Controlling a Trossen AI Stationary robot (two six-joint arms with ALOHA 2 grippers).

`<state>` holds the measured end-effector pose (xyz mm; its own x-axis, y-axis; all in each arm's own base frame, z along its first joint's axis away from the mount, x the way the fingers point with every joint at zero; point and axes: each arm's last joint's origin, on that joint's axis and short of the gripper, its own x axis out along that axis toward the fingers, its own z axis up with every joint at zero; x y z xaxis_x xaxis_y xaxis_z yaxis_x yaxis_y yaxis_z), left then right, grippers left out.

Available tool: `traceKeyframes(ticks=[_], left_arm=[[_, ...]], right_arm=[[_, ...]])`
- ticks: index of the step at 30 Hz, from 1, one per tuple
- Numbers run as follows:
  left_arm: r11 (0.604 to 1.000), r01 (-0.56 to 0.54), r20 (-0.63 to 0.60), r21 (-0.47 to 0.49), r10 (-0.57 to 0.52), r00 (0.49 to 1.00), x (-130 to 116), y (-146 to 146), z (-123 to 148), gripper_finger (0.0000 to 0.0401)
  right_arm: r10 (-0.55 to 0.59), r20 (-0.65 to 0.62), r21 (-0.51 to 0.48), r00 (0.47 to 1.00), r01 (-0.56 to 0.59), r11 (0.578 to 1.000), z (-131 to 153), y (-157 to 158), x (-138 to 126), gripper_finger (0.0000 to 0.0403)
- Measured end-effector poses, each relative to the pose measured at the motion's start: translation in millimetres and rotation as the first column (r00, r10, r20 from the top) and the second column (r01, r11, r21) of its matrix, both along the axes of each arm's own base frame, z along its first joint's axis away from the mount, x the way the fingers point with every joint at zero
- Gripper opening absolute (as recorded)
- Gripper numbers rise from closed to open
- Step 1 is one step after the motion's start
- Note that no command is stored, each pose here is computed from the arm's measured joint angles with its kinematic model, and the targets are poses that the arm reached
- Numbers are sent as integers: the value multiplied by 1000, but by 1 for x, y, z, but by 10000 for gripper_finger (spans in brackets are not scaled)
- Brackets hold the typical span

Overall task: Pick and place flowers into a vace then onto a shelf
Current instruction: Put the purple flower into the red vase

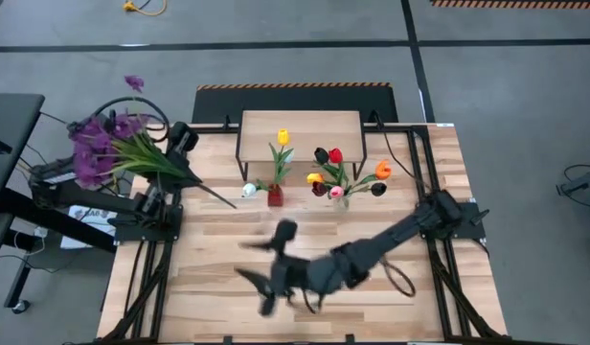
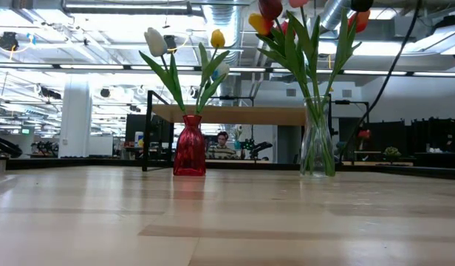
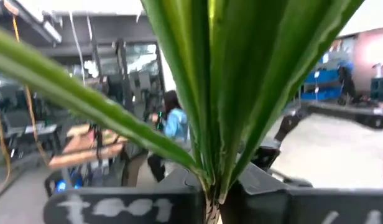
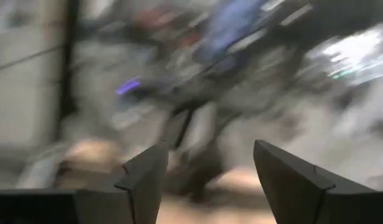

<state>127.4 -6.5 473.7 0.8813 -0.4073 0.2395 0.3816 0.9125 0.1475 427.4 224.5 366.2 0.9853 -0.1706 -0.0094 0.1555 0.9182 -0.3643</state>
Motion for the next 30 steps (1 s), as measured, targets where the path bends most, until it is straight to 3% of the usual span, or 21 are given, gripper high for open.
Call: traceKeyframes(ticks=[3,5,9,14,17,21,30], left_arm=[[1000,-14,-48,4,14,999,2,0,3,1],[1000,-26,-74,7,26,997,2,1,4,0],[996,-82,-88,28,85,993,2,2,3,0],[973,-227,-126,45,231,965,13,7,-2,0],[963,-263,-157,64,270,950,26,8,-7,0],[961,-267,-199,76,277,940,46,10,-14,0],[963,-260,-223,65,268,937,72,9,-20,0]], right_arm=[[216,-199,159,956,-186,970,-11,12,-17,216],[309,-301,239,902,-242,940,-23,22,-24,198],[348,-485,278,802,-236,931,-46,42,-46,147],[324,-652,239,685,-220,946,-76,65,-81,44],[294,-658,219,693,-198,955,-77,69,-106,9],[316,-583,248,749,-207,946,-92,61,-138,23],[502,-165,491,849,-370,788,-153,-24,-216,3]])
